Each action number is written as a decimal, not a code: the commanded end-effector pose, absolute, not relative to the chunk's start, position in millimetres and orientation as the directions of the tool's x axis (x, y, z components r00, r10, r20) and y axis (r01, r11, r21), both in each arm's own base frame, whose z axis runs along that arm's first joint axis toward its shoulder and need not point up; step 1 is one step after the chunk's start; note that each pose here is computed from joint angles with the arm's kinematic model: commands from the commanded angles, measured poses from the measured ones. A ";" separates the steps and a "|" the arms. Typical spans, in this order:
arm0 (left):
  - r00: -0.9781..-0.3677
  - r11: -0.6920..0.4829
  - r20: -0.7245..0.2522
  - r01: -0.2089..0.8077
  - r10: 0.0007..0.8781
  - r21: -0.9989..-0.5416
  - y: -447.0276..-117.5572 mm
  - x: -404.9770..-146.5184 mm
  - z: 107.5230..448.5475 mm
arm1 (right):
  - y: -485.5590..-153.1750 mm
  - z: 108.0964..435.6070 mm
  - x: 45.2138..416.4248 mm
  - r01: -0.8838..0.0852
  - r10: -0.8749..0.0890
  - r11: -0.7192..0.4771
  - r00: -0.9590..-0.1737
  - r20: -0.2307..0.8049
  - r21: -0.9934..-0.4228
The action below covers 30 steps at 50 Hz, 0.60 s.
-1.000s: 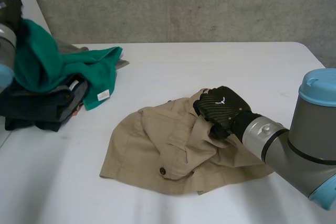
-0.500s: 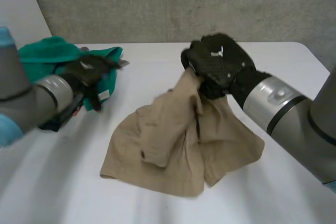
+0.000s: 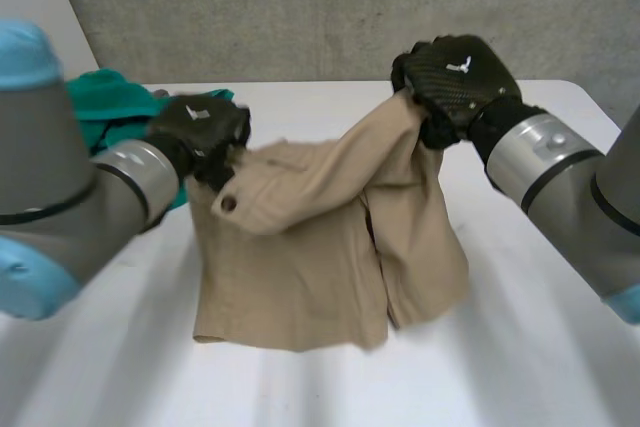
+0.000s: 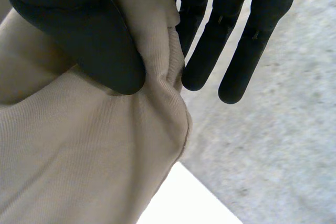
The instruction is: Fold the laundry.
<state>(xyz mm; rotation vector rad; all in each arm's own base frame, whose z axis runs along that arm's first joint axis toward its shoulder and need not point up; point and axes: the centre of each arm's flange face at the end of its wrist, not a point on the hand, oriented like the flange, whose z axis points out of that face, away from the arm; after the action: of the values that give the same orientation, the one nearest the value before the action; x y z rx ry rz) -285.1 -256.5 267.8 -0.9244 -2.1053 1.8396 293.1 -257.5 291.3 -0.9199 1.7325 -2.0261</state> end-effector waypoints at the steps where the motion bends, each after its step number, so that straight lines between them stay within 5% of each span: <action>1: -0.782 -0.043 -0.192 0.208 0.593 -0.977 -218.0 -282.5 314.5 | -294.3 287.6 303.5 -0.048 -0.581 -0.324 -0.778 0.238 -0.945; 5: -0.749 -0.017 -0.136 0.164 0.649 -0.986 -198.0 -301.8 308.9 | -317.8 277.6 317.9 0.046 -0.571 -0.408 -0.793 0.215 -0.912; 11: -0.717 0.119 -0.075 0.216 0.693 -0.969 -193.5 -337.2 255.5 | -348.1 251.0 336.0 0.150 -0.593 -0.458 -0.786 0.176 -0.876; 15: -0.719 0.187 -0.057 0.255 0.693 -0.949 -200.4 -354.4 222.2 | -362.4 213.8 344.4 0.118 -0.606 -0.380 -0.781 0.151 -0.918; 19: -0.717 0.252 -0.035 0.290 0.696 -0.923 -202.1 -362.4 199.7 | -370.6 183.9 340.5 -0.012 -0.581 -0.246 -0.799 0.157 -0.969; 30: -0.731 0.149 -0.023 0.169 0.681 -0.974 -203.3 -332.7 272.8 | -353.5 243.2 309.1 -0.164 -0.452 -0.136 -0.868 0.208 -0.977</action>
<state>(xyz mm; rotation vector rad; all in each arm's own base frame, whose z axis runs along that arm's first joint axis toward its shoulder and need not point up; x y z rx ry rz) -353.7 -200.9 232.9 -0.8720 -2.0801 1.5047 323.3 -369.6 204.5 -0.7179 1.8331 -2.0961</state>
